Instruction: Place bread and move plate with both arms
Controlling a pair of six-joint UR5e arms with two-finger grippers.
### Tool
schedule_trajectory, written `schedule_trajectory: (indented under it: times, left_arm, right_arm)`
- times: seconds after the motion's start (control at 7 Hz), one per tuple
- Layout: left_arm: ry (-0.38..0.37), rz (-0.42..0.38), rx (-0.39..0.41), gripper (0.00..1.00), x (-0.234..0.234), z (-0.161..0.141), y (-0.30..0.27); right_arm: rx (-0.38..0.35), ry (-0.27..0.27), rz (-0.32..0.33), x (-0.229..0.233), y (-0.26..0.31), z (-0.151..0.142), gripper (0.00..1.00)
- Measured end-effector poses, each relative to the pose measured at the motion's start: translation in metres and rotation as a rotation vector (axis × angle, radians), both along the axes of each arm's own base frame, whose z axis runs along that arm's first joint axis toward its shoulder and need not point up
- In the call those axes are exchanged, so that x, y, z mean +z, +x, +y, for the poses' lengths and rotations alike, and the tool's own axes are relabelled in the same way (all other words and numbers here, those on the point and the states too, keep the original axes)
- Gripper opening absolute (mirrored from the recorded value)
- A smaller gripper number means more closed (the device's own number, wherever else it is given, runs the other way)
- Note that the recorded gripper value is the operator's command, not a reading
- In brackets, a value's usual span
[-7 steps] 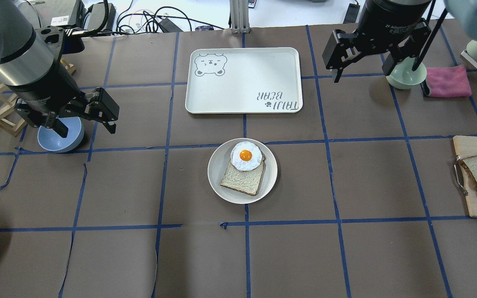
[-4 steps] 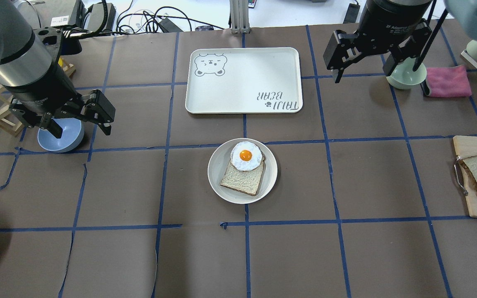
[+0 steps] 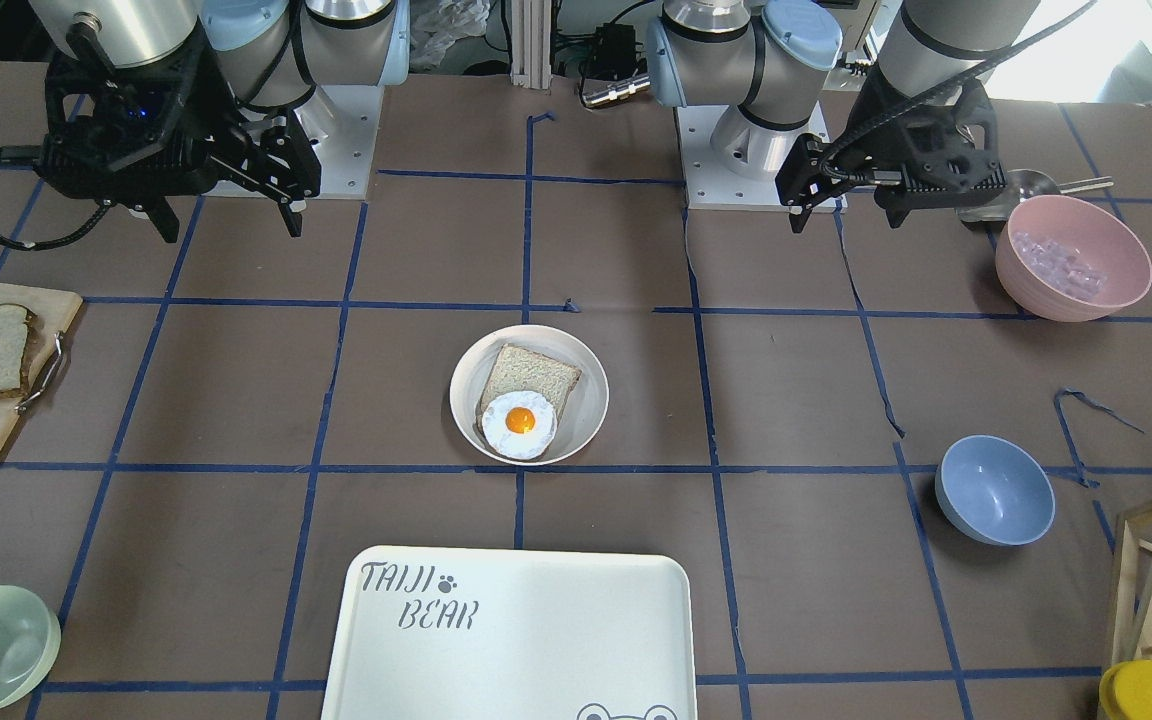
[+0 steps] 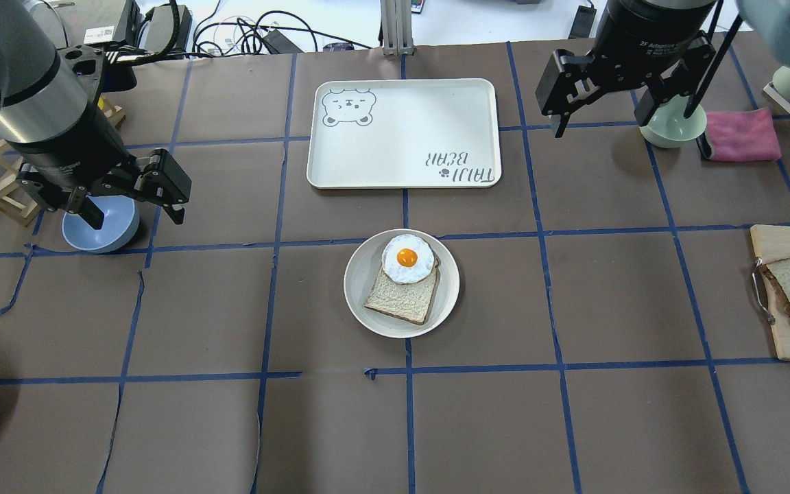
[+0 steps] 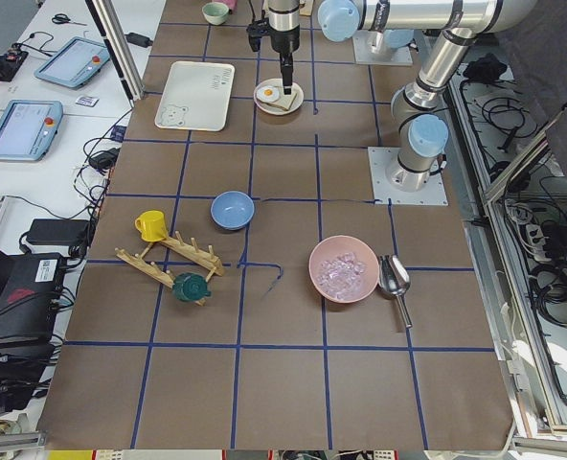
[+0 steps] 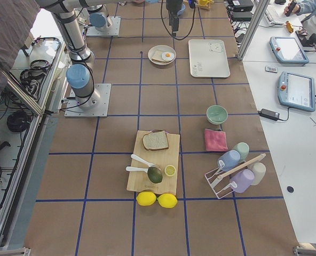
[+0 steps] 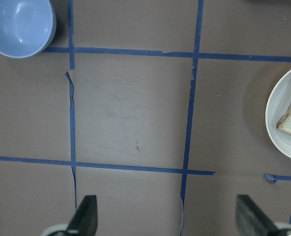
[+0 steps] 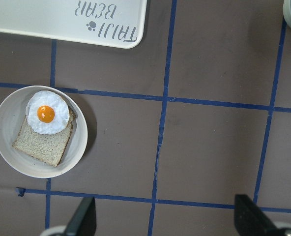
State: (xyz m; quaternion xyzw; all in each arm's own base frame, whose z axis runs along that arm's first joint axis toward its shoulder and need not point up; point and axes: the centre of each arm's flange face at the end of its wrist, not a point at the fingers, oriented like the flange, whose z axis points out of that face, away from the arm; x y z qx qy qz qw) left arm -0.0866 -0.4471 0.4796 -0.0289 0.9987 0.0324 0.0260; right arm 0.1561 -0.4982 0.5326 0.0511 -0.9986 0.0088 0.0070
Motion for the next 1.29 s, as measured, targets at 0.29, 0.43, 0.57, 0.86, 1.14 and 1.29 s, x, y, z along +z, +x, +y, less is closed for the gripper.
schedule_trajectory:
  times: [0.29, 0.43, 0.57, 0.86, 1.14, 1.29]
  left_arm:
    - [0.000, 0.000, 0.001, 1.00, -0.0013, -0.0015, 0.0005]
    - [-0.001, 0.000, 0.001, 1.00, -0.0016, -0.0024, 0.0005]
    - [-0.004, 0.001, 0.001, 1.00, -0.0016, -0.0031, 0.0006]
    - [-0.004, 0.000, 0.001, 1.00, -0.0018, -0.0034, 0.0007]
    - [-0.004, 0.000, 0.001, 1.00, -0.0020, -0.0034, 0.0007]
    - [-0.003, 0.000, 0.001, 1.00, -0.0022, -0.0034, 0.0007]
  right_arm:
    - [0.006, 0.002, -0.001, -0.0011, 0.0002, -0.0005, 1.00]
    - [0.008, 0.002, -0.001, -0.0013, 0.0001, -0.0006, 1.00]
    - [0.010, 0.001, -0.001, -0.0009, 0.0007, -0.0001, 1.00]
    - [0.010, 0.002, -0.003, -0.0022, -0.0002, -0.0013, 1.00]
    - [0.003, 0.005, -0.002, -0.0034, -0.0011, -0.0021, 1.00]
    - [0.000, 0.007, 0.000, -0.0038, -0.0014, -0.0021, 1.00]
